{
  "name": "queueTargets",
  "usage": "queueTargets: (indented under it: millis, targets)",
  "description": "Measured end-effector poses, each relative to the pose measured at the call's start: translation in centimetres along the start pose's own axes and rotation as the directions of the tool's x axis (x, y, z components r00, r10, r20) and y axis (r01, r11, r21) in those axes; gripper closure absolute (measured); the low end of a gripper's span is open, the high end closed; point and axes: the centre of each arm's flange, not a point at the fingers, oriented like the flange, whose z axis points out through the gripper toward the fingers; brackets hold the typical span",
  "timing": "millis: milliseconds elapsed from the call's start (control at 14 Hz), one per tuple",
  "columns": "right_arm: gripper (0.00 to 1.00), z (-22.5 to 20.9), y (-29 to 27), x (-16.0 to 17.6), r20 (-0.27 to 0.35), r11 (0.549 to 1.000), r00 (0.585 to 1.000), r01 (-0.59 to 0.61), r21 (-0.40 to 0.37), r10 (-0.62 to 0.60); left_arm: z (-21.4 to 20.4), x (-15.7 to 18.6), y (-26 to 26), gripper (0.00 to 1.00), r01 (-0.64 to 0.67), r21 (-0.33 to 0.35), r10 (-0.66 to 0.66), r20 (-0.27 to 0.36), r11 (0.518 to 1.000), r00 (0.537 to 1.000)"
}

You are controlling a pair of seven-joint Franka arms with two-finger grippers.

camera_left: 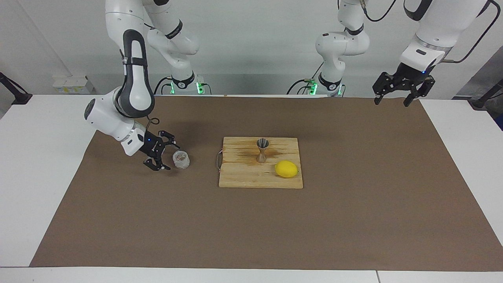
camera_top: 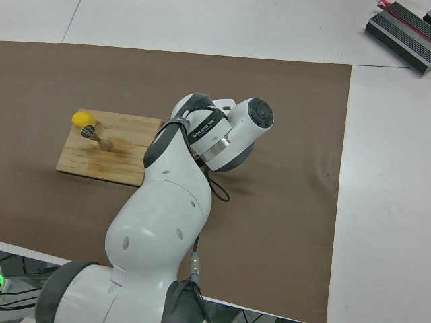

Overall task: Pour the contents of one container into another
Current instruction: 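Close the right gripper around the small white cup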

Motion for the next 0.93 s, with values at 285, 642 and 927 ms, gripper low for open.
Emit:
queueTargets:
  millis: [285,642,927]
  targets:
    - [0.0,2.7,0.3,-2.2,-0.036,1.0,0.999,0.023,0.016,-0.023,-0.1,0.4,-0.1,0.0,-0.002,0.012,0.002,-0.01,1.0,1.0]
    - [0.0,3.3,0.2,-1.4,-0.066,1.0,0.997,0.027,0.012,-0.026,-0.1,0.7,-0.3,0.0,-0.004,0.016,0.004,-0.012,1.0,1.0]
    - [0.0,4.0,0.0,-0.4,-0.063,0.999,0.997,0.045,0.021,-0.044,0.4,1.1,-0.4,0.0,-0.007,0.017,0.007,-0.005,1.0,1.0]
